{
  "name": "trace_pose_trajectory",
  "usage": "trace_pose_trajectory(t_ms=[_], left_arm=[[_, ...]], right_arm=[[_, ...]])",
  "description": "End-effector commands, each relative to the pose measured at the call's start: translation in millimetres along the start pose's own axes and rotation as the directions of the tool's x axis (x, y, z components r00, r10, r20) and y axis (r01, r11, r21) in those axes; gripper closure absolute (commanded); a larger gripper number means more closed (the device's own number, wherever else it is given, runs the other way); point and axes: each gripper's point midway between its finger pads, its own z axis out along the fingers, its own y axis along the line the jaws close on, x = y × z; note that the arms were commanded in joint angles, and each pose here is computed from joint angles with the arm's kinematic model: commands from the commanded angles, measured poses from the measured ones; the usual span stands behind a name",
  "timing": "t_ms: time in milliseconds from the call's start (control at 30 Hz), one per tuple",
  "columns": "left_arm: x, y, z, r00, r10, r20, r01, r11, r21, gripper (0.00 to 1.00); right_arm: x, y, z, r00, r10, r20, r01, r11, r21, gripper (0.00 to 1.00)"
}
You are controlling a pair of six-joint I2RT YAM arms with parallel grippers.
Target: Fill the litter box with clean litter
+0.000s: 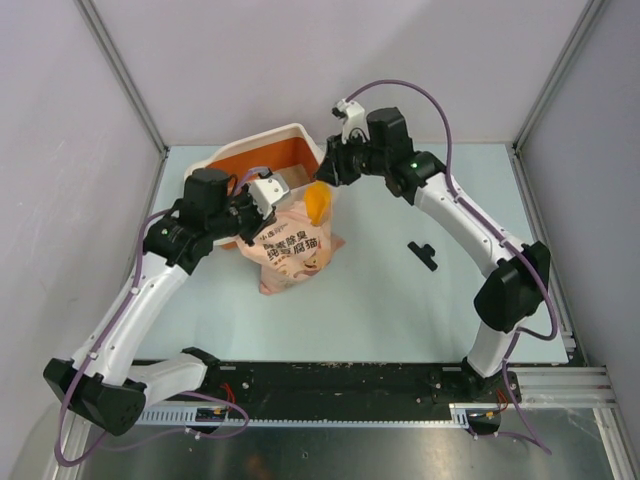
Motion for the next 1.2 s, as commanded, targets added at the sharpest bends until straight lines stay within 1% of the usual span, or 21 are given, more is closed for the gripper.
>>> trace_pose_trajectory(t_ms=[0,67,100,133,167,233,267,300,367,433,467,500,600,667,800,833,933,1033,1100,1133,1167], left_arm=[[-52.1,4.3,-27.3,0.983,0.037,0.180,-0.032,0.999,-0.034,1.00],[-54.9,4.0,-28.1,0.982,0.034,0.188,-0.029,0.999,-0.030,1.00],[-58.1,4.0,-28.9,0.980,0.034,0.195,-0.029,0.999,-0.029,1.00],[-58.9,5.1,-27.8,0.981,0.031,0.194,-0.027,0.999,-0.028,1.00],[-62.8,6.8,-30.1,0.979,0.033,0.202,-0.027,0.999,-0.035,1.00],[-66.0,7.7,-30.9,0.978,0.032,0.208,-0.025,0.999,-0.036,1.00],[-69.3,8.3,-32.1,0.976,0.030,0.216,-0.022,0.999,-0.038,1.00],[-71.4,7.6,-33.0,0.975,0.030,0.222,-0.023,0.999,-0.034,1.00],[-72.8,6.0,-33.8,0.973,0.023,0.228,-0.017,0.999,-0.027,1.00],[-71.7,2.7,-32.6,0.973,0.012,0.230,-0.010,1.000,-0.010,1.00],[-68.7,1.1,-30.8,0.974,0.005,0.225,-0.005,1.000,-0.003,1.00],[-66.7,-0.6,-30.1,0.975,-0.004,0.222,0.004,1.000,0.003,1.00],[-62.4,-8.4,-30.2,0.974,-0.036,0.225,0.030,0.999,0.032,1.00],[-59.0,-14.9,-28.0,0.973,-0.066,0.223,0.053,0.997,0.062,1.00],[-58.4,-19.5,-23.9,0.971,-0.090,0.223,0.071,0.993,0.089,1.00],[-59.4,-19.2,-23.2,0.970,-0.094,0.225,0.076,0.993,0.089,1.00],[-62.2,-20.5,-20.4,0.969,-0.095,0.227,0.073,0.992,0.102,1.00],[-60.6,-20.9,-15.2,0.971,-0.098,0.217,0.075,0.991,0.112,1.00],[-57.1,-22.6,-12.2,0.973,-0.101,0.207,0.077,0.989,0.122,1.00],[-55.4,-23.4,-10.9,0.974,-0.101,0.204,0.076,0.989,0.127,1.00],[-51.0,-24.8,-8.0,0.975,-0.104,0.194,0.079,0.988,0.133,1.00]], right_arm=[[-35.8,-9.9,-15.8,0.991,-0.061,0.117,0.057,0.998,0.034,1.00],[-23.0,-6.7,-10.8,0.989,-0.092,0.114,0.090,0.996,0.020,1.00],[-2.1,-9.2,-1.9,0.991,-0.102,0.085,0.101,0.995,0.017,1.00],[4.6,-10.9,0.4,0.987,-0.139,0.075,0.137,0.990,0.030,1.00],[21.1,-8.0,6.7,0.991,-0.132,0.039,0.131,0.991,0.022,1.00],[32.1,-12.6,10.3,0.987,-0.162,-0.012,0.162,0.984,0.068,1.00],[48.6,-14.5,12.6,0.986,-0.147,-0.083,0.153,0.985,0.076,1.00],[40.3,-18.1,10.5,0.986,-0.142,-0.086,0.151,0.982,0.113,1.00],[45.1,-24.9,6.6,0.988,-0.097,-0.118,0.116,0.980,0.164,1.00],[45.4,-33.2,1.2,0.990,-0.097,-0.098,0.117,0.968,0.223,1.00],[37.4,-33.5,2.1,0.991,-0.122,-0.055,0.132,0.962,0.238,1.00],[38.1,-33.4,1.3,0.989,-0.139,-0.045,0.146,0.953,0.266,1.00],[60.1,-39.1,9.7,0.981,-0.186,-0.061,0.196,0.929,0.313,1.00],[85.6,-45.5,17.5,0.983,-0.167,-0.080,0.183,0.932,0.312,1.00],[127.2,-64.1,26.5,0.995,-0.025,-0.099,0.059,0.933,0.355,1.00],[136.3,-62.6,30.5,0.995,0.045,-0.094,-0.010,0.939,0.343,1.00],[151.7,-51.2,34.9,0.979,0.176,-0.100,-0.139,0.944,0.299,1.00],[167.5,-28.0,36.2,0.962,0.236,-0.140,-0.203,0.956,0.211,1.00],[182.4,-11.7,36.2,0.935,0.309,-0.174,-0.287,0.947,0.141,1.00],[181.2,-6.2,37.9,0.931,0.327,-0.165,-0.313,0.944,0.104,1.00],[178.7,2.5,38.8,0.911,0.379,-0.161,-0.374,0.925,0.065,1.00]])
